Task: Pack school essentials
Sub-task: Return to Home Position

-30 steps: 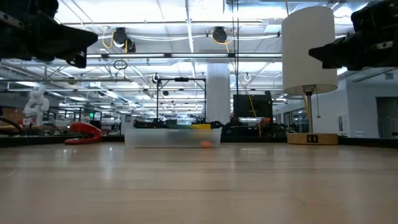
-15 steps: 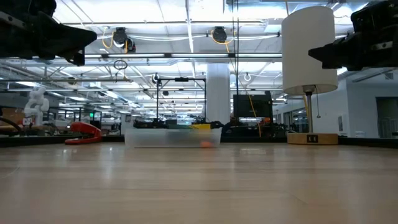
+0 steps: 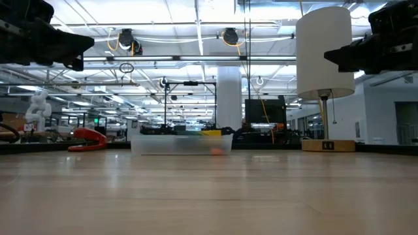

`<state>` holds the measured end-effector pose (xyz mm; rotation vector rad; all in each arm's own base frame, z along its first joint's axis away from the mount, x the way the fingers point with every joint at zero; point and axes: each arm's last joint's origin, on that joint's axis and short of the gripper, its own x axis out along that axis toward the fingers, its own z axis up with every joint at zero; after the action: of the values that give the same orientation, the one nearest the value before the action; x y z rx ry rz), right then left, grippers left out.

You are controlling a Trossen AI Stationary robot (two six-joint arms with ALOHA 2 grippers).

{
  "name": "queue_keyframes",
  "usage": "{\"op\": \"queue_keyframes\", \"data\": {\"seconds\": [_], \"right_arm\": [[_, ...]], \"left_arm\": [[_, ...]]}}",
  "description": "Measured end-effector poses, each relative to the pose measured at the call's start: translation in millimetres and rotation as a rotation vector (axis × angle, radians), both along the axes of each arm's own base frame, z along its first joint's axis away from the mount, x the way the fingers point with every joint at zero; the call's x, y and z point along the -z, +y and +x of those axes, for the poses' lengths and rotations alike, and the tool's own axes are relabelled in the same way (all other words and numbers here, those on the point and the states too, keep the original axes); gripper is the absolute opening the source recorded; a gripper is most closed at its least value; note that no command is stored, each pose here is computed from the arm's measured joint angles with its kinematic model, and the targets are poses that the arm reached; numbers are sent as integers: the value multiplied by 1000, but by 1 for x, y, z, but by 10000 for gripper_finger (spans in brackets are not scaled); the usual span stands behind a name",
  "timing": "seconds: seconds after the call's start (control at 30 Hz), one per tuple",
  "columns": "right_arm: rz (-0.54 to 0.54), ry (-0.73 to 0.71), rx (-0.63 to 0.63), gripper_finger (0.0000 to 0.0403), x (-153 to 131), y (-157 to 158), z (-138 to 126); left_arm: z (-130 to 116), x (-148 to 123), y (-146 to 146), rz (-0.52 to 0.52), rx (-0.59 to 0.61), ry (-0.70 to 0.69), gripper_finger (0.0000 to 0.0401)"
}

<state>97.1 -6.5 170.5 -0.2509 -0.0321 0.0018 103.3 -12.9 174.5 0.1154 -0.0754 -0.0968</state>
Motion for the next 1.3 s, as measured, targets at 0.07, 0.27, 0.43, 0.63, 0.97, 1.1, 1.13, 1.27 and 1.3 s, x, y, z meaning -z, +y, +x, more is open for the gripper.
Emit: {"op": "queue_keyframes", "data": {"seconds": [0.07, 0.27, 0.43, 0.63, 0.97, 1.1, 1.13, 1.27, 1.3], "right_arm": [[0, 0, 0, 0, 0, 0, 0], [0, 0, 0, 0, 0, 0, 0], [0, -2, 0, 0, 0, 0, 0], [0, -2, -1, 0, 0, 0, 0], [0, -3, -1, 0, 0, 0, 0], [0, -3, -2, 0, 0, 0, 0], [0, -3, -2, 0, 0, 0, 0], [0, -3, -2, 0, 0, 0, 0], [0, -3, -2, 0, 0, 0, 0]], "left_arm": [[-3, 1, 1, -3, -5, 3, 21], [-7, 5, 2, -15, -4, 40, 21], [-7, 6, 2, -24, 0, 47, 21], [-7, 6, 2, -36, 0, 57, 21], [-6, 6, 2, -16, -9, 50, 21], [-6, 6, 2, -33, -12, 46, 21], [-6, 5, 2, -41, -12, 46, 21], [-6, 6, 2, -43, -12, 46, 21], [-6, 6, 2, -43, -12, 46, 21]]}}
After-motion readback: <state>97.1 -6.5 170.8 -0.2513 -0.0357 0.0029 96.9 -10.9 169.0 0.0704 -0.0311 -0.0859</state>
